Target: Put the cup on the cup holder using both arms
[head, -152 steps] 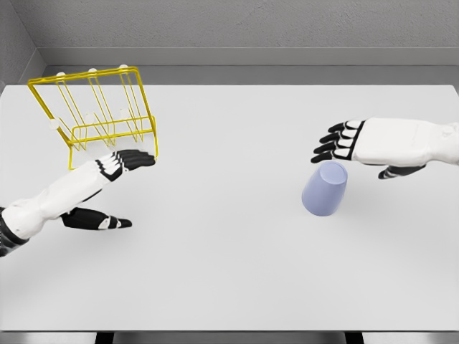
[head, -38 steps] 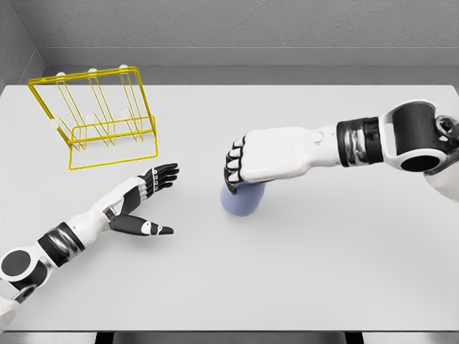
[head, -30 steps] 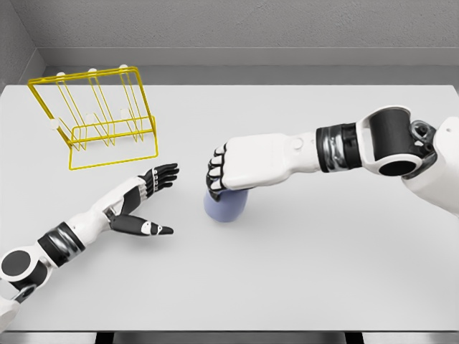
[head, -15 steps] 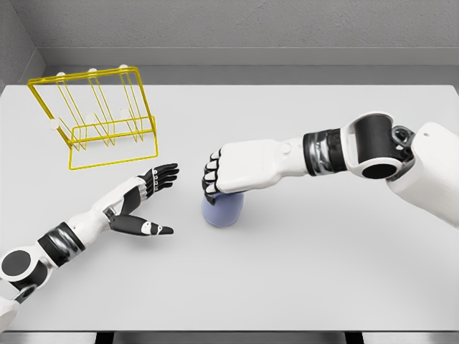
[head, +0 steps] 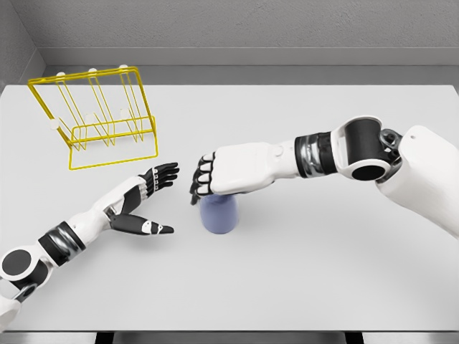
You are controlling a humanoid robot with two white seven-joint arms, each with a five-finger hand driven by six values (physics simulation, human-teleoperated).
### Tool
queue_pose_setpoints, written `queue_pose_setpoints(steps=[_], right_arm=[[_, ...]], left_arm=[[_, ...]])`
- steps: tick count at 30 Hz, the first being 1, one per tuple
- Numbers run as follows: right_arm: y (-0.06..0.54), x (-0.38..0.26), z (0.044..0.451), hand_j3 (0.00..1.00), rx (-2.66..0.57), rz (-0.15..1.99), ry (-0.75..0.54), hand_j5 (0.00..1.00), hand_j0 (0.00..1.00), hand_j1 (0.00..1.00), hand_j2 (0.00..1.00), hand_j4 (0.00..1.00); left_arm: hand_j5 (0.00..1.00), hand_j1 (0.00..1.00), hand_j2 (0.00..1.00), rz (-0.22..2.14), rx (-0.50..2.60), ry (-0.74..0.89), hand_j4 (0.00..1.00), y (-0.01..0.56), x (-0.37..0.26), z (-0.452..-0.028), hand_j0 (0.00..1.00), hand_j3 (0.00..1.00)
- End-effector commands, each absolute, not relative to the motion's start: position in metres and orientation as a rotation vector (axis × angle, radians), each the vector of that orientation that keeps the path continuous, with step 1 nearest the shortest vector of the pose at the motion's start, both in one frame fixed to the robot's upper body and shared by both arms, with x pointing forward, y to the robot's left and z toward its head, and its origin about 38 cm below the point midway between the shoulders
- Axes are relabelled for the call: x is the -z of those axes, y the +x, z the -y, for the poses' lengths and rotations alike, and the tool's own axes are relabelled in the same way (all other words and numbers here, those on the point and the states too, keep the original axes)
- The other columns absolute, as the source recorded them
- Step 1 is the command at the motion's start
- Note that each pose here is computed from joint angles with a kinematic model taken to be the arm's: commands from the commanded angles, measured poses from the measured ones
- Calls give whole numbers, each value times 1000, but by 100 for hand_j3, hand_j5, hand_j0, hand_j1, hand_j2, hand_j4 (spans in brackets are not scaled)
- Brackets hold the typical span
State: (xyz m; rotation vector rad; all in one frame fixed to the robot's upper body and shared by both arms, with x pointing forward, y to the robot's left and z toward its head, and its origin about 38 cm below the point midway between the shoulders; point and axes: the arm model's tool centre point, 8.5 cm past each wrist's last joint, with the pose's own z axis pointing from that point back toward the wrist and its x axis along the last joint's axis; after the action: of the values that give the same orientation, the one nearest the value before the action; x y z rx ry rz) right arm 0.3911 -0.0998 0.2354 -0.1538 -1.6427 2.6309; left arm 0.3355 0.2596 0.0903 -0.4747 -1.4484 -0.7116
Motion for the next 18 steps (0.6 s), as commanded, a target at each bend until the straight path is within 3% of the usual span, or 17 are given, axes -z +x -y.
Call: queue_pose_setpoints(steps=[1, 6, 10, 12, 18], right_arm=[[392, -237, 100, 99, -2622, 1648, -157, 99, 99, 99, 99, 99], [394, -240, 108, 100, -2615, 1640, -177, 100, 100, 100, 100, 100], [394, -277, 133, 100, -2559, 1719, -314, 100, 100, 100, 100, 100], [399, -295, 160, 100, -2475, 1742, -377, 100, 100, 100, 100, 100], [395, -324, 246, 100, -2048, 1919, -375, 100, 100, 100, 100, 100]], left_arm=[[100, 100, 100, 1448, 709, -476, 100, 336, -91, -260, 100, 100], [100, 100, 100, 1446, 706, -473, 100, 336, -89, -261, 100, 100], [100, 100, 100, 1445, 706, -470, 100, 337, -89, -262, 100, 100], [100, 100, 100, 1444, 705, -469, 100, 337, -89, -262, 100, 100], [100, 100, 100, 1461, 694, -499, 100, 340, -89, -248, 100, 100]])
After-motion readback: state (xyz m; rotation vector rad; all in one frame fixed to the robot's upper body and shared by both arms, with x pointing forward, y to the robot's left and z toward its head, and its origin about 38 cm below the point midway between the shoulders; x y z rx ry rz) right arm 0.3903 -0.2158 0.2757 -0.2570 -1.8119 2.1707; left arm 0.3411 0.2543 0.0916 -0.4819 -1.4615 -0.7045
